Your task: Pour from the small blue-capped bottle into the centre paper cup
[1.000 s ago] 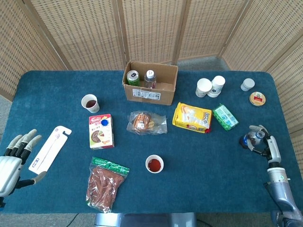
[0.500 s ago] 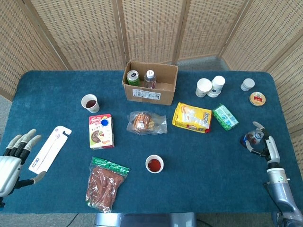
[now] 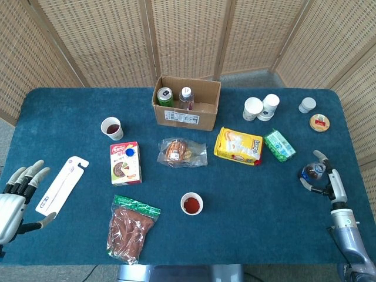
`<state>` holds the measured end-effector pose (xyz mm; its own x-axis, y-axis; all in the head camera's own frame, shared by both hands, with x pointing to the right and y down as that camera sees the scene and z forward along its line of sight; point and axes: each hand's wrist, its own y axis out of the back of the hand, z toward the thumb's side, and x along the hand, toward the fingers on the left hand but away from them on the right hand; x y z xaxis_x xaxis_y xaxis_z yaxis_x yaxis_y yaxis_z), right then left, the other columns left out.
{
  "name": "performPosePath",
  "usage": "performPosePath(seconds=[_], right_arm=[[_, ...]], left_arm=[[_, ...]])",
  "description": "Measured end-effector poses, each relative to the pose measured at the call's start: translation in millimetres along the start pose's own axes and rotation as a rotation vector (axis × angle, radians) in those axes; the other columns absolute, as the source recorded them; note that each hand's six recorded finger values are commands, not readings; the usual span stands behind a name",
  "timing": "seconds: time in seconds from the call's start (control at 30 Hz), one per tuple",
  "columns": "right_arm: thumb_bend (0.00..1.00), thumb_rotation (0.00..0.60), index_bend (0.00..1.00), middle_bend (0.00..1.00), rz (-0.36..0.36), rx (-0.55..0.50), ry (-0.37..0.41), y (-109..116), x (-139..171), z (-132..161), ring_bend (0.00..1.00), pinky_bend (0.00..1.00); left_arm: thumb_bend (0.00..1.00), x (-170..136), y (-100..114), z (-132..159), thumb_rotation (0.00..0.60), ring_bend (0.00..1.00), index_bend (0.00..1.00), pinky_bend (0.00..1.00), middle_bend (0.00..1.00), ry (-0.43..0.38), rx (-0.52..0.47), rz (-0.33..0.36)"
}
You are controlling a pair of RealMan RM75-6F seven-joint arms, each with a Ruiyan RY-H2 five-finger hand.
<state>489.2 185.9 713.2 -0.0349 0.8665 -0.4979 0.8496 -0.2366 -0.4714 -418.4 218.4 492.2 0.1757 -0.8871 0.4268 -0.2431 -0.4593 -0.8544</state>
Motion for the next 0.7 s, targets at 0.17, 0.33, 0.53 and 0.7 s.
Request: performPosePath(seconds=[0.17,0.33,0.53,0.7], right_arm=[[0.17,0.600,0.03,0.00,0.003,0.008,-0.006,-0.4,0.3,-0.7,0.00,0.06],[0.17,0.600,0.03,0.00,0.005,0.012,-0.008,-0.1,0.3,-0.2,0.00,0.05],[0.17,0.600,0.03,0.00,0.011,0.014,-0.003,-0.2,0.0,1.8,0.00,0.03],[0.17,0.600,0.03,0.00,0.015,0.016,-0.002,-0.6,0.2,2.1,0.00,0.02]], left_arm=[[0.25,-0.1,0.0,-0.1,0.600,0.00,0.00,0.00,0.00,0.000,0.001,-0.001],[0.25,-0.1,-0.2,-0.1,0.600,0.00,0.00,0.00,0.00,0.000,0.001,-0.001],[0.25,-0.2,0.1,0.2,0.600,0.00,0.00,0.00,0.00,-0.001,0.000,0.000],[0.25,-0.5,0.1,-0.1,0.600,0.00,0.00,0.00,0.00,-0.001,0.000,-0.001]])
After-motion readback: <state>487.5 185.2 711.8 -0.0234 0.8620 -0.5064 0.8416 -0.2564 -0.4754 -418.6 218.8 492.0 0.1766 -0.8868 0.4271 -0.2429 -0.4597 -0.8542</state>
